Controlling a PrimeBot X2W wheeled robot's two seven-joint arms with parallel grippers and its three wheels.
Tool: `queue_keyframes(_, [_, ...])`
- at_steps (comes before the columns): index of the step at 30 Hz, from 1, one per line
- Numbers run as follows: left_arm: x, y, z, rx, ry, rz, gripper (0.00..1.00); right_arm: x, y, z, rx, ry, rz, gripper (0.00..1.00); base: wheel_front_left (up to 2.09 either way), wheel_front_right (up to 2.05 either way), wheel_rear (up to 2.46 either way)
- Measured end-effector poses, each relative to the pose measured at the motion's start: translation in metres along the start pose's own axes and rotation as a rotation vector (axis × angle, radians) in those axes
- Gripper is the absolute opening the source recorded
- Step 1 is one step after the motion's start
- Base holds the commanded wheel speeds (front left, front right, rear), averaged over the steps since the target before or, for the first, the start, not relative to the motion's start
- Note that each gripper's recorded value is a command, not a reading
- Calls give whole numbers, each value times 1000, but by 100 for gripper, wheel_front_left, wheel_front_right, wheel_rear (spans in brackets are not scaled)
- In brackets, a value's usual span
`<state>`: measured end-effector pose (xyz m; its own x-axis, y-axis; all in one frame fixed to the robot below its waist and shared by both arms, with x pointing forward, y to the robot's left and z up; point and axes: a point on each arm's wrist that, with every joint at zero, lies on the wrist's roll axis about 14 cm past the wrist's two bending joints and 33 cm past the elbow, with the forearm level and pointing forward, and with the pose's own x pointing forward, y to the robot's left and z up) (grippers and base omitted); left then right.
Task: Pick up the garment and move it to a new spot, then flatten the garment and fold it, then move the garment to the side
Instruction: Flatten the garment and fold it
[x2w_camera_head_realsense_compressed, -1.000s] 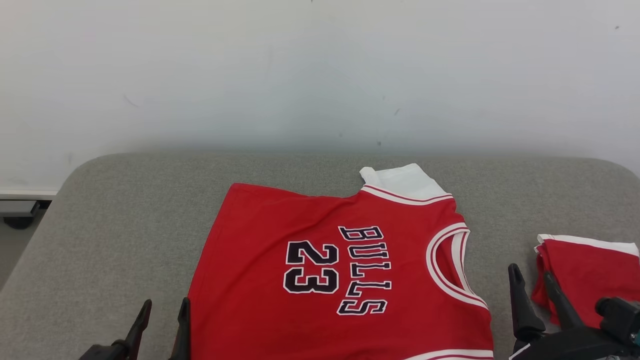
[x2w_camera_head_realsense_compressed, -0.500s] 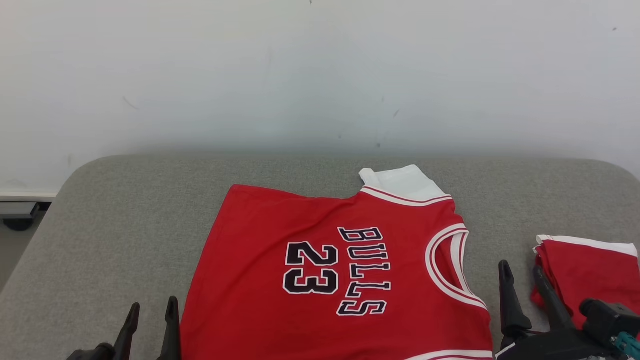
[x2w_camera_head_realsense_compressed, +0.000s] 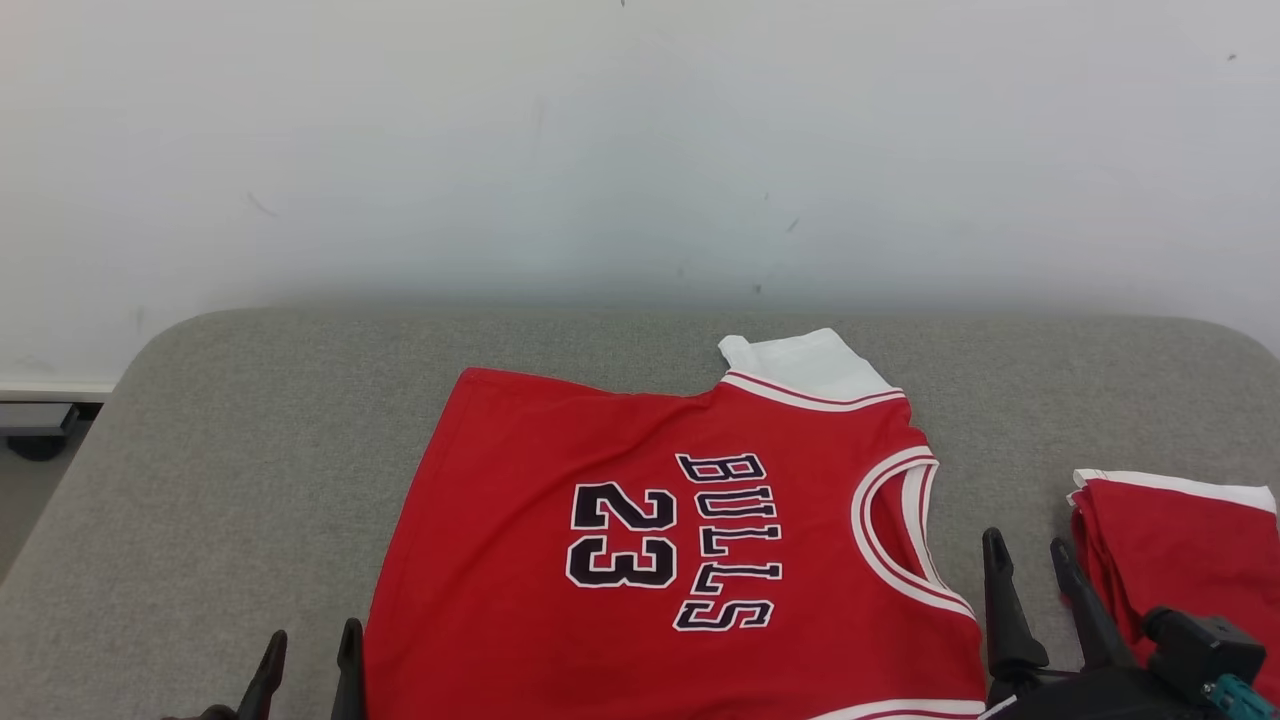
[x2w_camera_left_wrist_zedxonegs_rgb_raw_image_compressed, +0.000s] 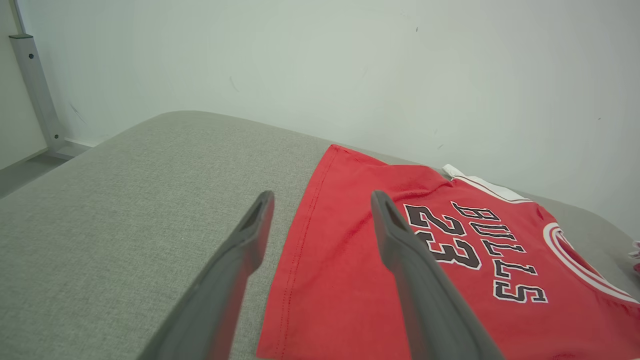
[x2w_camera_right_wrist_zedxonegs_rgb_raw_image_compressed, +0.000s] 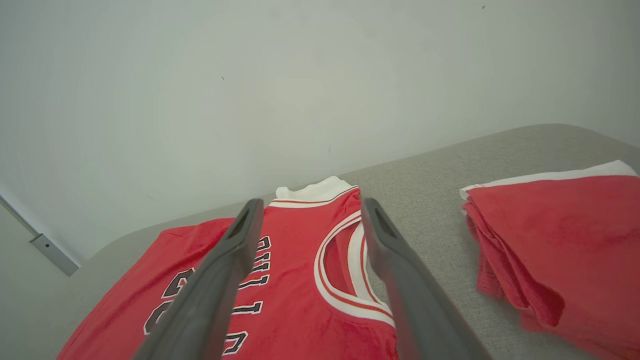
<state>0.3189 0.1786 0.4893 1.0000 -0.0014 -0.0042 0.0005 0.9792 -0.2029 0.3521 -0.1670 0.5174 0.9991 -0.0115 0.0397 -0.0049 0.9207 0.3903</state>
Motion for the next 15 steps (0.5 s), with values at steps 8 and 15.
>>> queue_keyframes(8, [-8, 10, -38, -11, 171, 26, 100, 1, 1, -3, -2, -1, 11, 100, 0, 0, 0])
queue_keyframes(15, [-22, 29, -88, -124, 422, 123, 100, 0, 3, -7, -6, 4, 24, 100, 0, 0, 0])
